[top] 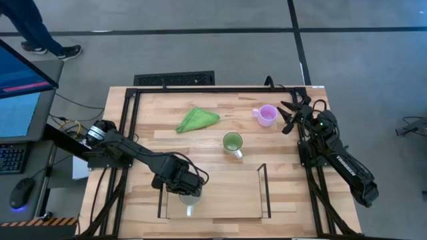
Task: Stack small to large cups/mugs on shelf
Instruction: Put the light green mug on the shelf, then put the green mug on the shelf
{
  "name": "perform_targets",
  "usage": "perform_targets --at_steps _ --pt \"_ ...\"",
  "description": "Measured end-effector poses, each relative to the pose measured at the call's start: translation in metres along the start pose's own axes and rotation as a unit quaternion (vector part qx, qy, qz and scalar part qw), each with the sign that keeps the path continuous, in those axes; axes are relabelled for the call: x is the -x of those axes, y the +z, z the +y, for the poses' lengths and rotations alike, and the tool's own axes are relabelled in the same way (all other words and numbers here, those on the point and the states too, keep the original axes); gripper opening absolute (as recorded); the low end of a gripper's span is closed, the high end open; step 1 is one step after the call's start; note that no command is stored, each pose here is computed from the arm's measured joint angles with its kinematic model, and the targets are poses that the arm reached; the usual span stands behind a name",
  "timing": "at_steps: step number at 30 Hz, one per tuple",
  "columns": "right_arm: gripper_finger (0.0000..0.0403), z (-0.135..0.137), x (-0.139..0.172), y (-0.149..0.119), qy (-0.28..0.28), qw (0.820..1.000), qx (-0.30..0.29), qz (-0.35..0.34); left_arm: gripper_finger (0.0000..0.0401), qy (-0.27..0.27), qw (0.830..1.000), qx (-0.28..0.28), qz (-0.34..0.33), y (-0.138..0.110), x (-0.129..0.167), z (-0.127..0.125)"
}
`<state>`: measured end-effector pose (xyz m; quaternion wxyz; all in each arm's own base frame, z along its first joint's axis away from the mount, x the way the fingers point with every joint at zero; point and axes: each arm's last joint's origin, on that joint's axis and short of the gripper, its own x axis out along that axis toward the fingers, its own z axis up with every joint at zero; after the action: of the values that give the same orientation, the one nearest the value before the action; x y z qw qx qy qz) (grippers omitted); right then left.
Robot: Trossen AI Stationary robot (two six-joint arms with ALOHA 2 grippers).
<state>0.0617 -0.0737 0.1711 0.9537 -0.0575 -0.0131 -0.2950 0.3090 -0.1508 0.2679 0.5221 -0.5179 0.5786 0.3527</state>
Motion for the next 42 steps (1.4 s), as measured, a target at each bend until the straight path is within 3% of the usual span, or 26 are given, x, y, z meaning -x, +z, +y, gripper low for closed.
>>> perform_targets --at_steps 13,26,38,42 --pt "0.0177 0.0 0.0 0.0 0.0 1.0 0.0 0.0 0.0071 -0.001 1.0 0.002 0.001 0.0 0.0 0.0" --pt "0.0177 0.0 0.0 0.0 0.0 1.0 0.0 0.0 0.0159 -0.004 1.0 -0.007 0.002 0.0 0.002 0.0" --pt "0.0177 0.0 0.0 0.0 0.0 1.0 0.0 0.0 0.0167 -0.08 0.996 -0.007 -0.028 -0.001 0.043 0.015" --pt "0.0177 0.0 0.0 0.0 0.0 1.0 0.0 0.0 0.0167 -0.118 0.99 -0.017 -0.071 0.0 0.062 0.024"
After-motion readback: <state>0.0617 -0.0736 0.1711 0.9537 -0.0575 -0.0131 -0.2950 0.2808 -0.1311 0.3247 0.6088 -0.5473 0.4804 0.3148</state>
